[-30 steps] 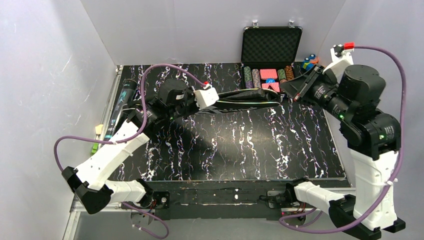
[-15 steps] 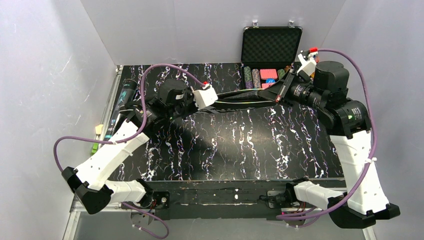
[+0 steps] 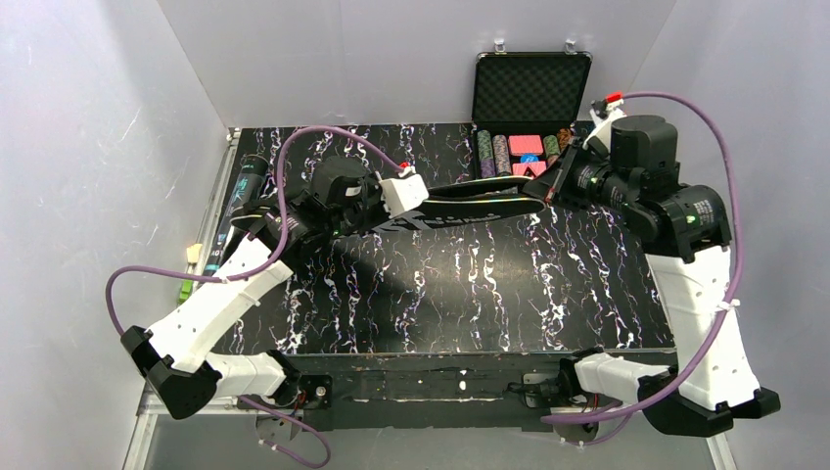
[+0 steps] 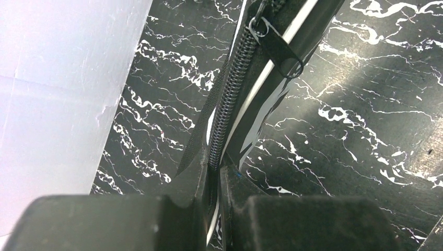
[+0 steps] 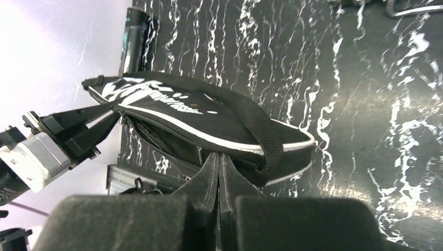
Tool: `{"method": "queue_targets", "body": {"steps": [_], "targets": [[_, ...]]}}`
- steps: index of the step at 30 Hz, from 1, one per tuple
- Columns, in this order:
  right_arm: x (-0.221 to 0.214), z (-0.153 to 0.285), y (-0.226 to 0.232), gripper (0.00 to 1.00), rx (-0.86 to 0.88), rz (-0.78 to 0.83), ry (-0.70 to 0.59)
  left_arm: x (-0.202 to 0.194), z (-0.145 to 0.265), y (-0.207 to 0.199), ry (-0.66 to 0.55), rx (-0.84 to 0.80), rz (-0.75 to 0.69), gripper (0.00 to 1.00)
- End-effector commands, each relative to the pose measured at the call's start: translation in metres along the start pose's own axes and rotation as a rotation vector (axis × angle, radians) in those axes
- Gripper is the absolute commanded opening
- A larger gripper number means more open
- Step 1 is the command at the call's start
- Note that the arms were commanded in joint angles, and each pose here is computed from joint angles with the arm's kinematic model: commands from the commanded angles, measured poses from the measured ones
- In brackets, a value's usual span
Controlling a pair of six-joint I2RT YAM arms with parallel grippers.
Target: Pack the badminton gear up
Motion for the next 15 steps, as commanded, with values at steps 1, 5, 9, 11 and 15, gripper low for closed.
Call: {"method": "queue_targets", "body": {"steps": [1,5,9,11,15], "targets": [[0.022,0.033,0.003,0.01,-0.045,0.079,-0.095,0.046,0.025,0.015,-0.209,0.057,0.004,0.00],[0.041,0.048,0.027,0.05,0.069,0.078,-0.151,0.046,0.025,0.015,-0.208,0.057,-0.002,0.00],[0.046,0.045,0.052,0.10,0.246,0.055,-0.167,0.046,0.025,0.015,-0.210,0.057,-0.001,0.00],[0.040,0.033,0.054,0.10,0.285,0.036,-0.122,0.047,0.024,0.016,-0.209,0.058,0.000,0.00],[0.020,0.010,0.046,0.07,0.275,0.005,-0.036,0.049,0.026,0.016,-0.215,0.060,0.001,0.00]]}}
Point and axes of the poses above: each gripper's point midway between its finger pads, its own z axis back along the fingers, its own y axis along the line the jaws close on, x = y × z, the point moved 4 cm from there along z, back along the fingers, and after that the axes turned 13 degrees about z, right-handed, at the moved point
